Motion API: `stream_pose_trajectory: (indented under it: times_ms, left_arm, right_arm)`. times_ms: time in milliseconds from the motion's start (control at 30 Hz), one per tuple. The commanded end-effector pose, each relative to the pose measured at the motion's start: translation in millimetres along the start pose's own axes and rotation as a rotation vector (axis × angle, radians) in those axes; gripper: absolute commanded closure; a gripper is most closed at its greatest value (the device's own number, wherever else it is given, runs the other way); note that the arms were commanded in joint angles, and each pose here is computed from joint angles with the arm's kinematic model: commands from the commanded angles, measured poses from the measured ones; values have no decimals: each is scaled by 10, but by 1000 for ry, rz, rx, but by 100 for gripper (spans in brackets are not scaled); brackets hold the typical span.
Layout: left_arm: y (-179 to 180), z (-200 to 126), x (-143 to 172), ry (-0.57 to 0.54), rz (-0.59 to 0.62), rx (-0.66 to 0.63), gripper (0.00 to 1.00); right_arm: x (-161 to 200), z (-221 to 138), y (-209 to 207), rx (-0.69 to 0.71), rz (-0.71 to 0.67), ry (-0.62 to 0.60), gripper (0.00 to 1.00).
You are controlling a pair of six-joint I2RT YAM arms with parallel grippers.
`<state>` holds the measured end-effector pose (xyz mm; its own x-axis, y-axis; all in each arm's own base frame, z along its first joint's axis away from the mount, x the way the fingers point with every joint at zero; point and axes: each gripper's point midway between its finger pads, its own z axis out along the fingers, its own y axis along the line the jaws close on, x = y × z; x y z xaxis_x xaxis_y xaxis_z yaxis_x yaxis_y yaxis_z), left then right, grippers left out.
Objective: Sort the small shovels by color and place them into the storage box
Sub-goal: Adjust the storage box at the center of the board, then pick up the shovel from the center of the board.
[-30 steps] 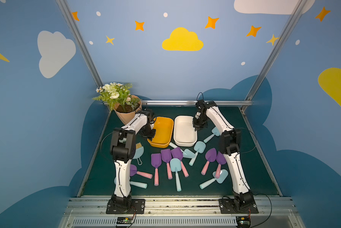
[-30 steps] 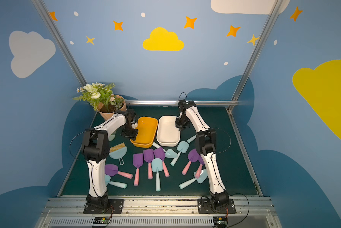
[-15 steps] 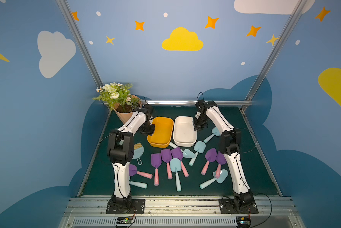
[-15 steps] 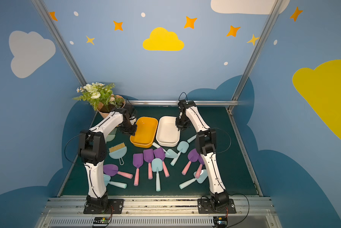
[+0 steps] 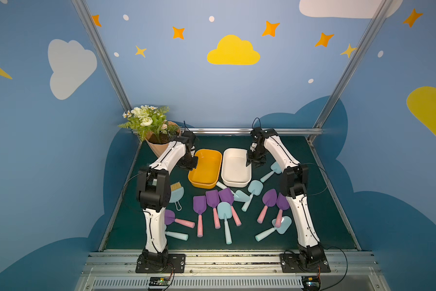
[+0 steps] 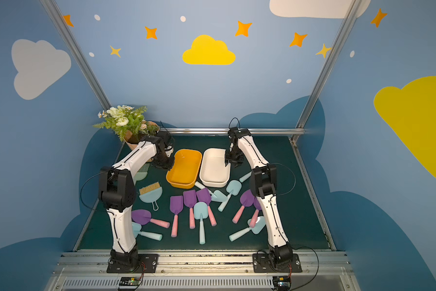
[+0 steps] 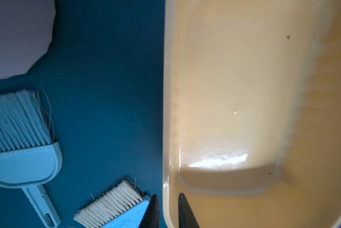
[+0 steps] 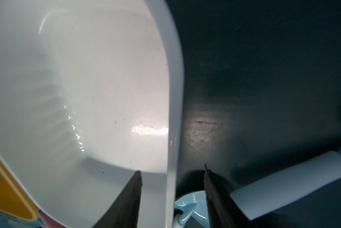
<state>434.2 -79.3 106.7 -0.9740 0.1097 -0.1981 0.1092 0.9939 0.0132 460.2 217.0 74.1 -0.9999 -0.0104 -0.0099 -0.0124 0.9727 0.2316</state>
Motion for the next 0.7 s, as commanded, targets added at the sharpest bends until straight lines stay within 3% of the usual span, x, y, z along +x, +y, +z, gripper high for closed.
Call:
stream_pose_trajectory:
  times_ms: [0,67,133,200,400,667]
  left_arm:
    - [2,-386,-54,-86,-22,16,97]
    - [12,-498,-57,-112,-37,10,92]
    - [16,-616,-39,-140,-54,6,68]
    - [41,-760,-25,-181,-69,-8,57]
    - [6,-1209,129,-287,-73,20,55]
    - [3,-1622,553,-374,-163,57,55]
  right_arm:
    - [-26,-370,52,-11,19,-69,46]
    - [-23,-469,63,-13,29,-87,45]
    - [-18,-609,65,-9,34,-117,44]
    - [1,-753,58,-1,26,-145,43]
    - [214,-1165,57,0,-10,-191,43]
    - [836,-1537,85,-22,-42,-189,46]
